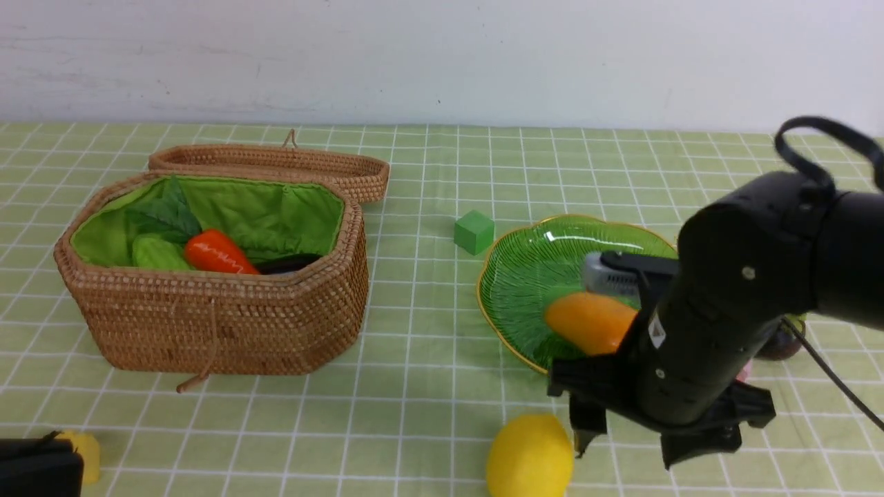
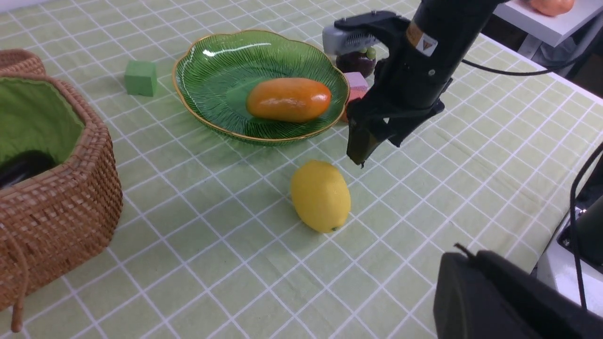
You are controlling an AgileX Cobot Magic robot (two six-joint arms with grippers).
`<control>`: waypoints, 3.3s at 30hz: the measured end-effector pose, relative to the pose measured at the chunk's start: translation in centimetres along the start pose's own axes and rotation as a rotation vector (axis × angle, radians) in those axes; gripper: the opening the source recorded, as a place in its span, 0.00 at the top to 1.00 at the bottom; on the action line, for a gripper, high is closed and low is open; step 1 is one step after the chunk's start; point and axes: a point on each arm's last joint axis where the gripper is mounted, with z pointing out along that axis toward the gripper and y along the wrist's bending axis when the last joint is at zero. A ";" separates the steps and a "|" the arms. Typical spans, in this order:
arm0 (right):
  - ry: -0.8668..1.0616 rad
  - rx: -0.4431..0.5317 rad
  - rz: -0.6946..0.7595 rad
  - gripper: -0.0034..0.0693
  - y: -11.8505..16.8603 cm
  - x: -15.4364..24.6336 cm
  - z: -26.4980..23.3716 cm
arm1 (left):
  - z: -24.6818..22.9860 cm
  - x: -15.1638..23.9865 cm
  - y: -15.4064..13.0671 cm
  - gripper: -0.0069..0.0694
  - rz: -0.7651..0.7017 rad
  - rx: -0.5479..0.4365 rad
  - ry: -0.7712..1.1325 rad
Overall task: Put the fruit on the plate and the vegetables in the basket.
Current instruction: Use the right arm to grab a lemon and put it into the right plate, then use the right arm to grab a mangosteen and put it into the right plate
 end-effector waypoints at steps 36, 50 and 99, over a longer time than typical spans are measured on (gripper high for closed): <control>0.043 -0.102 -0.089 0.15 3.3 -1.0 7.7 | 0.0 0.3 0.0 0.90 0.003 -0.001 0.035; 0.015 -0.080 -0.209 0.15 4.9 -2.5 1.9 | 0.0 0.2 0.0 0.90 0.003 -0.001 0.025; -0.502 0.383 -0.018 0.76 -10.8 -11.8 -10.5 | -0.1 -1.5 0.0 0.90 0.006 0.004 -0.161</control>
